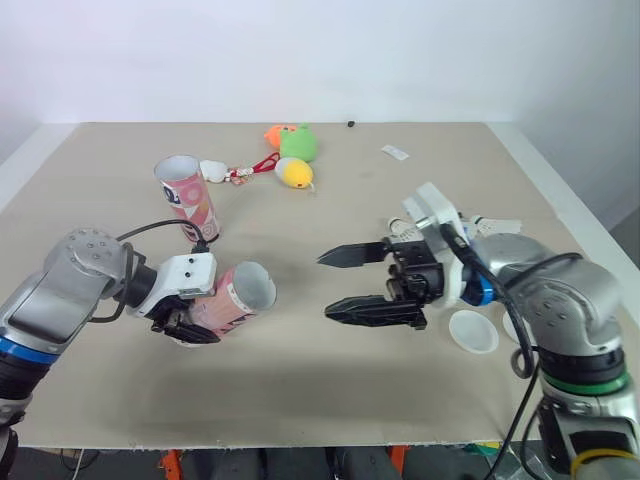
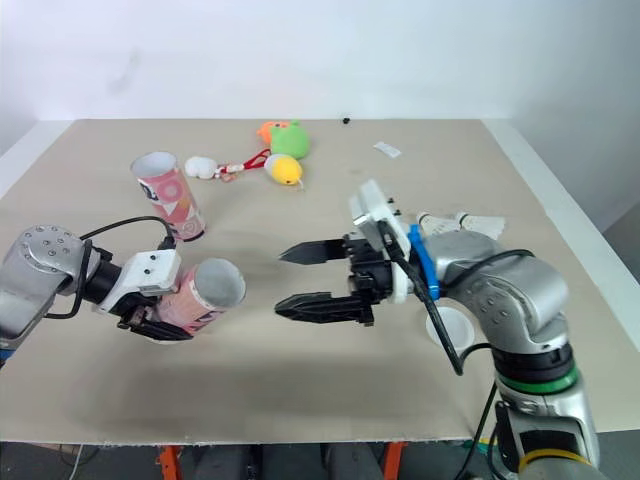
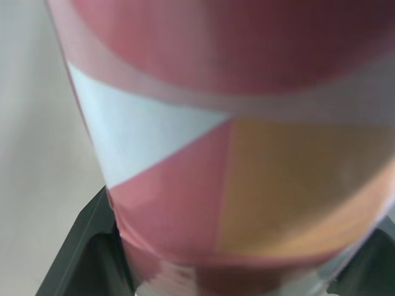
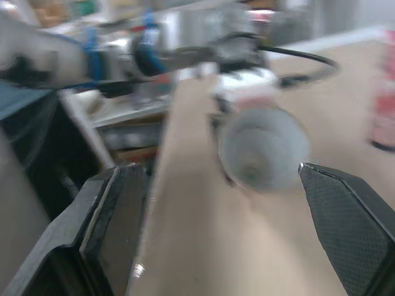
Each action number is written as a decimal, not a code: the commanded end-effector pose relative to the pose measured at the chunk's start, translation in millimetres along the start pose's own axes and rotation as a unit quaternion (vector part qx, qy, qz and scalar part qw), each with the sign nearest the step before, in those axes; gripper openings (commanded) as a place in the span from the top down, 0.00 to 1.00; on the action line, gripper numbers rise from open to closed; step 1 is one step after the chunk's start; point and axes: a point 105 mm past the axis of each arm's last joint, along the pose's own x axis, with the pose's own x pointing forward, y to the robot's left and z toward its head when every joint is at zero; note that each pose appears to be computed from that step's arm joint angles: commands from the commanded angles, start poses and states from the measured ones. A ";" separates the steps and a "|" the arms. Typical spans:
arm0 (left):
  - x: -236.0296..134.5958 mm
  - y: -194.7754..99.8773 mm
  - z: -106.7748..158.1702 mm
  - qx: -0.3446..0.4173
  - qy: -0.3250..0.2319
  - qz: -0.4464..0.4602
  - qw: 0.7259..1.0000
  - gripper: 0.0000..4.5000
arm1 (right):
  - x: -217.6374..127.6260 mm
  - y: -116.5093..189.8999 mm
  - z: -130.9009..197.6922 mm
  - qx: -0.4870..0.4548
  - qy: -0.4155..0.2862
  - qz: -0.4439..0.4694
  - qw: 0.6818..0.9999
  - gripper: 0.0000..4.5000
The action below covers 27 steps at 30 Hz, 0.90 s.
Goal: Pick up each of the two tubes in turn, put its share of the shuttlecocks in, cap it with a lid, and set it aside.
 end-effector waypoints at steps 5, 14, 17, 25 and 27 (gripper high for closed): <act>1.6 0.8 -1.7 0.004 0.002 -0.004 1.000 0.33 | -39.3 -69.1 -47.4 0.055 0.036 -0.331 0.942 0.04; -1.3 3.4 1.1 0.009 0.001 -0.001 1.000 0.33 | -29.0 -119.3 -66.0 0.046 0.059 -0.438 0.896 0.04; -3.7 1.5 -0.5 0.005 0.003 0.003 1.000 0.33 | -33.0 -139.3 -71.8 0.039 0.076 -0.469 0.879 0.04; -7.8 -2.1 -2.6 -0.005 0.004 0.015 1.000 0.33 | -27.1 -170.5 -63.2 0.006 0.075 -0.487 0.870 0.12; -8.9 -3.0 -3.3 -0.008 0.004 0.019 1.000 0.33 | -24.9 -174.5 -59.0 -0.006 0.069 -0.486 0.871 0.23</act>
